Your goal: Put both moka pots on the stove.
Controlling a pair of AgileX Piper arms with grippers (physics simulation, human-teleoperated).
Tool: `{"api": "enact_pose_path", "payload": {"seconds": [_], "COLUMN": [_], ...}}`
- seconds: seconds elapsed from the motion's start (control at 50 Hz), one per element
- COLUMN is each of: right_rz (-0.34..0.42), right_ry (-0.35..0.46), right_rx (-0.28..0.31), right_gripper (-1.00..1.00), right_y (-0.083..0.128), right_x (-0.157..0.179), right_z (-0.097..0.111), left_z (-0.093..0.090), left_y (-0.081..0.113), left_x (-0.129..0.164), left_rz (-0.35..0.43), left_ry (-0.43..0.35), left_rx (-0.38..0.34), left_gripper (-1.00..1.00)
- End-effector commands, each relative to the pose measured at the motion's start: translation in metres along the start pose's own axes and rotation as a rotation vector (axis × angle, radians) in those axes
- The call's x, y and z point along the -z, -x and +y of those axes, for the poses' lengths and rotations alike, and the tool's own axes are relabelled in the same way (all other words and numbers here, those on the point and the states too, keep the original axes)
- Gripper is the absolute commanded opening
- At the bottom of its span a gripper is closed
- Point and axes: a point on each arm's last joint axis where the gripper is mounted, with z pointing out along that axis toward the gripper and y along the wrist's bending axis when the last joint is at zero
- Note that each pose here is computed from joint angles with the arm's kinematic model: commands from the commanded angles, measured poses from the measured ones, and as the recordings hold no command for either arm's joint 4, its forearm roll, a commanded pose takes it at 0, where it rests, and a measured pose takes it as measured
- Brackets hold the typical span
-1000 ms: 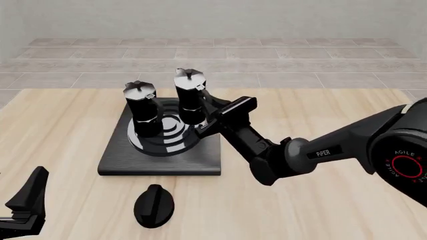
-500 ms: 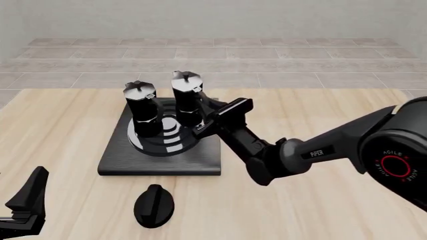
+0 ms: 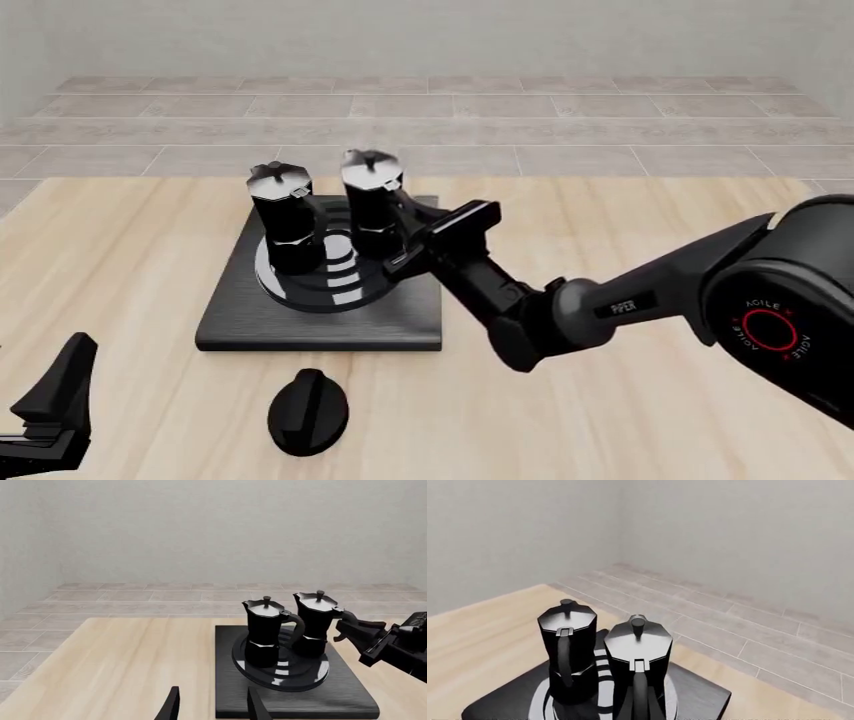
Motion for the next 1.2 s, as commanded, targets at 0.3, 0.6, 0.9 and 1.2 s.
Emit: {"api": "enact_pose_path", "payload": {"seconds": [0.3,0.6,0.9,1.2], "right_rz": [-0.034,-0.013,0.002,0.022], "right_ry": [0.022,0.016,-0.008,-0.017], "right_rx": [-0.005,0.007,0.006,0.005], "right_gripper": [-1.0,1.0,1.0,1.0], "right_y": [0.012,0.009,0.009,0.011], "right_x": [-0.003,-0.008,-0.008,0.004], "right_z": [0.01,0.007,-0.004,-0.008], "left_z": [0.0,0.0,0.0,0.0], "left_y": [0.0,0.0,0.0,0.0], "left_x": [0.0,0.0,0.0,0.0], "left_rz": [0.0,0.0,0.0,0.0], "left_ry": [0.0,0.0,0.0,0.0], "left_rx": [0.0,0.0,0.001,0.0], "left_gripper": [1.0,1.0,1.0,1.0]}}
